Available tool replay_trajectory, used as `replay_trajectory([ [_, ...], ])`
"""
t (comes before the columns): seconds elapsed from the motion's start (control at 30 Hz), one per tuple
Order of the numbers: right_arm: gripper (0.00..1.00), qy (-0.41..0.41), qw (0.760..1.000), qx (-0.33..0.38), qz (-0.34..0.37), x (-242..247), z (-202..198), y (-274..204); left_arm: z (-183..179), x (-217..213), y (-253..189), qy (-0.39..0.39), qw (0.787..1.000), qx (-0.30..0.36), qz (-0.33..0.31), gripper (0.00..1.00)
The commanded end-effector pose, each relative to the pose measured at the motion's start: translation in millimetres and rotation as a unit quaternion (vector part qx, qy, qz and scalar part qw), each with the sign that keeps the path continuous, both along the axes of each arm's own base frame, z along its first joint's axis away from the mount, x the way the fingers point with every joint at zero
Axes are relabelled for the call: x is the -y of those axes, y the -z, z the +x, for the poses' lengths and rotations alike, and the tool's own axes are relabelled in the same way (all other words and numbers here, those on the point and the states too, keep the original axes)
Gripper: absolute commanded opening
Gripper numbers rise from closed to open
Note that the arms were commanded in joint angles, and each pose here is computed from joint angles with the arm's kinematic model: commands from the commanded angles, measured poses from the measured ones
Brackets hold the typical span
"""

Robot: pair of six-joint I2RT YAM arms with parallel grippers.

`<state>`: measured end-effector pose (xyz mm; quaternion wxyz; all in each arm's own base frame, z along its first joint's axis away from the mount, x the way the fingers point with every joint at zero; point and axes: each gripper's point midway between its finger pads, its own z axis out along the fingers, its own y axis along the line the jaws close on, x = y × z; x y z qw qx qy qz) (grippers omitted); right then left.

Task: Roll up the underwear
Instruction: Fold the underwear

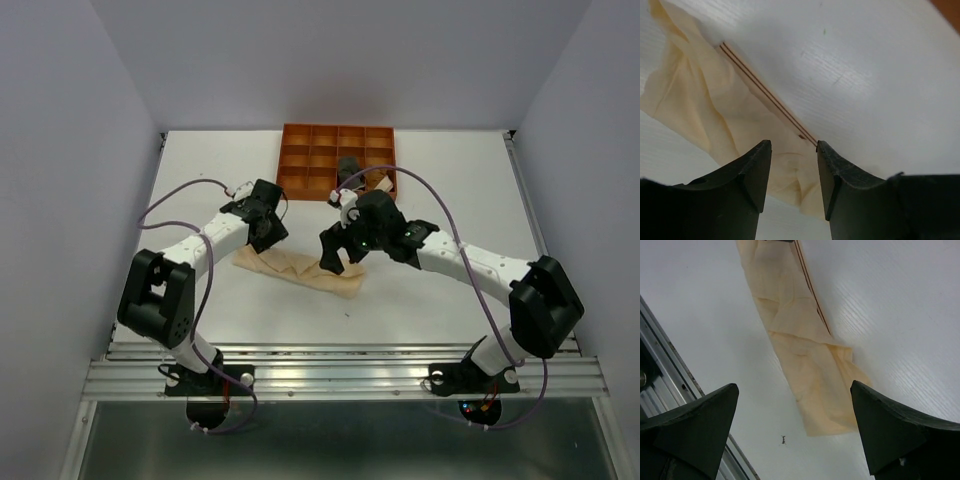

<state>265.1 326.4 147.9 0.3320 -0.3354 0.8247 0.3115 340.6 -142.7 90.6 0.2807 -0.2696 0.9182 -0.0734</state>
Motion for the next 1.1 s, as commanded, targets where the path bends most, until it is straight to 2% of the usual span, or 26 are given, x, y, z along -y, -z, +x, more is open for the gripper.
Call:
replay_trajectory([
  [0.0,1.00,0.070,0.997,-0.001,-0.018,8.0,17.9,20.7,-14.6,6.1,36.1,0.011,0.999,-0.039,-0.013,0.52],
  [0.23,1.00,0.137,0.990,0.010,-0.041,24.2,32.5,27.7,-31.4,-2.0,81.4,0.011,0.996,-0.084,0.009,0.52],
  [0.4,1.00,0.189,0.981,0.003,-0.052,38.4,43.7,39.3,-20.2,-8.9,91.8,0.029,0.995,-0.087,0.047,0.52],
  [0.5,1.00,0.148,0.988,0.004,-0.052,30.7,38.7,49.0,3.0,-8.2,80.7,0.044,0.995,-0.058,0.067,0.52],
  [0.6,1.00,0.054,0.998,-0.011,-0.036,15.6,15.6,59.7,29.1,-11.2,64.8,0.049,0.994,-0.019,0.099,0.51],
  [0.77,1.00,0.007,1.000,-0.014,-0.027,2.6,6.2,67.8,77.3,1.3,33.2,0.105,0.984,0.066,0.124,0.51],
  [0.93,1.00,-0.052,0.997,-0.023,-0.043,-18.7,-26.9,81.6,121.5,28.1,26.2,0.172,0.971,0.100,0.130,0.49],
  [1.07,1.00,-0.077,0.996,-0.030,-0.041,-30.3,-51.8,84.6,137.8,39.1,24.7,0.211,0.960,0.125,0.134,0.48],
])
